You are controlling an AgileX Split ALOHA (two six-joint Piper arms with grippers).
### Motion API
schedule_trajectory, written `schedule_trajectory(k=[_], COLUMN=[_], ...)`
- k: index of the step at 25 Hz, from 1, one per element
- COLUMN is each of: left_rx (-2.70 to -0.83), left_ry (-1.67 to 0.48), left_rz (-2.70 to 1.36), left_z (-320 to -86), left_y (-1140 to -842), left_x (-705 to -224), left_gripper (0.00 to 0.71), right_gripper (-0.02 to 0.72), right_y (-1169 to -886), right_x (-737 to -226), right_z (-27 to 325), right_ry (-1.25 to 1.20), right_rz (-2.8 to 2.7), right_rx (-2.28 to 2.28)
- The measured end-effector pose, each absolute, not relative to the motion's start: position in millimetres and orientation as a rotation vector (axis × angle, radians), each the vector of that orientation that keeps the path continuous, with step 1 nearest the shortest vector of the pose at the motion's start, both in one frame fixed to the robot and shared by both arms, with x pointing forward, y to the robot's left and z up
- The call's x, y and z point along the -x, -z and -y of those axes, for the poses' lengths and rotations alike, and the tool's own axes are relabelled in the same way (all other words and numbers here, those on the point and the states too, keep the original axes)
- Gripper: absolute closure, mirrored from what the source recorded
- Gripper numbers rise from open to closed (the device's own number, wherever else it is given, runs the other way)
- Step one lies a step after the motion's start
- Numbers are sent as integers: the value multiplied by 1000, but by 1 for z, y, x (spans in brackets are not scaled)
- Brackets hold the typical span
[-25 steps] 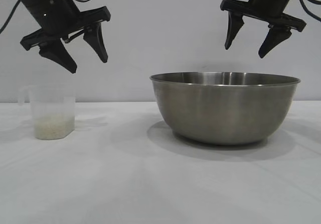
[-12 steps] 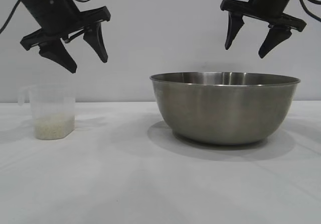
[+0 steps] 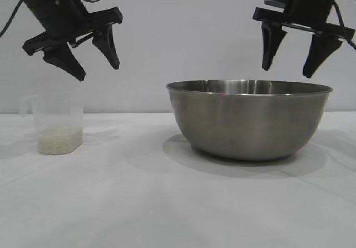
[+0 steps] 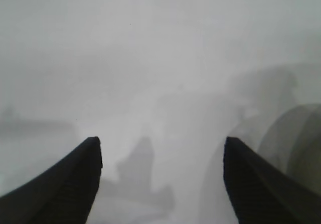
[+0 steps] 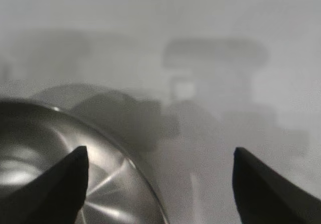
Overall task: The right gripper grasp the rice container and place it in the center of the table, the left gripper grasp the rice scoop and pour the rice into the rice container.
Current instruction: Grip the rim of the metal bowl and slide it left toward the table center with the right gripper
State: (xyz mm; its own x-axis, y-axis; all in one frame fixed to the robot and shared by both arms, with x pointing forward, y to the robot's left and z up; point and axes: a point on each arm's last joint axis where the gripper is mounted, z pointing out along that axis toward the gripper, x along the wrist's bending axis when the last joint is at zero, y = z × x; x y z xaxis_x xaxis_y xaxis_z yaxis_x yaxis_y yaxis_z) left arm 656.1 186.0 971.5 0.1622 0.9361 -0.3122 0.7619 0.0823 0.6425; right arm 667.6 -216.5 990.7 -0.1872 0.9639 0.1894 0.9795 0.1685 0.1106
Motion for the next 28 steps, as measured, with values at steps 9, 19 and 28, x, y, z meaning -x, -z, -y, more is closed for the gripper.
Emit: schedule_trajectory(k=[9,19,28], left_rx=[-1711,-1713,-1707], left_ry=[-305,-306,-315], left_rz=[-1633,-1632,-1631], left_z=[-186,-186,-186], left_y=[-972,-971,-972], left_x=[-656,-656,-657], left_gripper=[257,257,257], right_gripper=[171,601,703], right_y=[-969,-930,-930], right_x=[-662,-666,-661], right_z=[215,207,185], right_ry=[234,174,170], right_rz=[2302,2220,2273], right_rx=[1926,1895,1832])
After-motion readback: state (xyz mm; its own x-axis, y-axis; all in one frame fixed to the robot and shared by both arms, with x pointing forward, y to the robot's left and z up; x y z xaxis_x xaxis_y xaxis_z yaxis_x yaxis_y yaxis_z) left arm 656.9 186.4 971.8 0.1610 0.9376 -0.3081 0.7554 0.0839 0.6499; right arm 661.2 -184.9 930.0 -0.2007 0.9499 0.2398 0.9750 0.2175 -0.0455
